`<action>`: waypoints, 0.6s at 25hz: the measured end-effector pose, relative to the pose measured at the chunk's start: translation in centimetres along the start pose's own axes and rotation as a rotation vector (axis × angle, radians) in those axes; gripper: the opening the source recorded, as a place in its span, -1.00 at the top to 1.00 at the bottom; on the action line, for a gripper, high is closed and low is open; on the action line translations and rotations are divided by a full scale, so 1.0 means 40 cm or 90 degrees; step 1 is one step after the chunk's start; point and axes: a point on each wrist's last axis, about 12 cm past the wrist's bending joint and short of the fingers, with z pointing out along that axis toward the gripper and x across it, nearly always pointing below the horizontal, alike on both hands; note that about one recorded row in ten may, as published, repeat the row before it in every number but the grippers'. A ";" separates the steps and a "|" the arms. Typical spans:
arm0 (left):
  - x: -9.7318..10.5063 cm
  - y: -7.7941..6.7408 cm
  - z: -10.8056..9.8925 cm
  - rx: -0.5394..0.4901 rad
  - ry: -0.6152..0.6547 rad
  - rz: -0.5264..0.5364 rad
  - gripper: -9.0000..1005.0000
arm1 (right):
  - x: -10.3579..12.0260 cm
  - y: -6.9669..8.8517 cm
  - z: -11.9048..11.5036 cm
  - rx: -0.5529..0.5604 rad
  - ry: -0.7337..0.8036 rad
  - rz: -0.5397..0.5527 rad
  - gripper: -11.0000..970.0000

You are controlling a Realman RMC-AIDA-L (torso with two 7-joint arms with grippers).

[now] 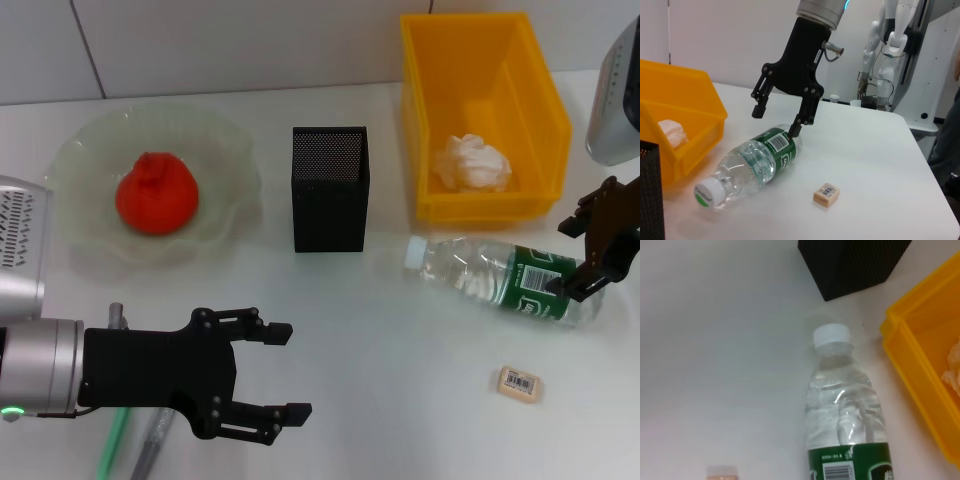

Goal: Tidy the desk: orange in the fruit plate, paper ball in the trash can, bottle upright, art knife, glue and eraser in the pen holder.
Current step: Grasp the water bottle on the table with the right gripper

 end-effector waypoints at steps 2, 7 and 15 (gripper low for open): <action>0.000 0.000 0.000 0.000 0.000 -0.001 -0.71 | -0.004 0.000 0.004 -0.001 0.001 -0.003 -0.62; 0.001 0.001 -0.001 -0.002 -0.001 -0.002 -0.71 | -0.013 0.001 0.015 0.003 0.002 -0.010 -0.62; 0.002 0.001 -0.002 -0.003 -0.001 -0.003 -0.71 | -0.012 0.002 0.039 -0.009 0.002 -0.005 -0.62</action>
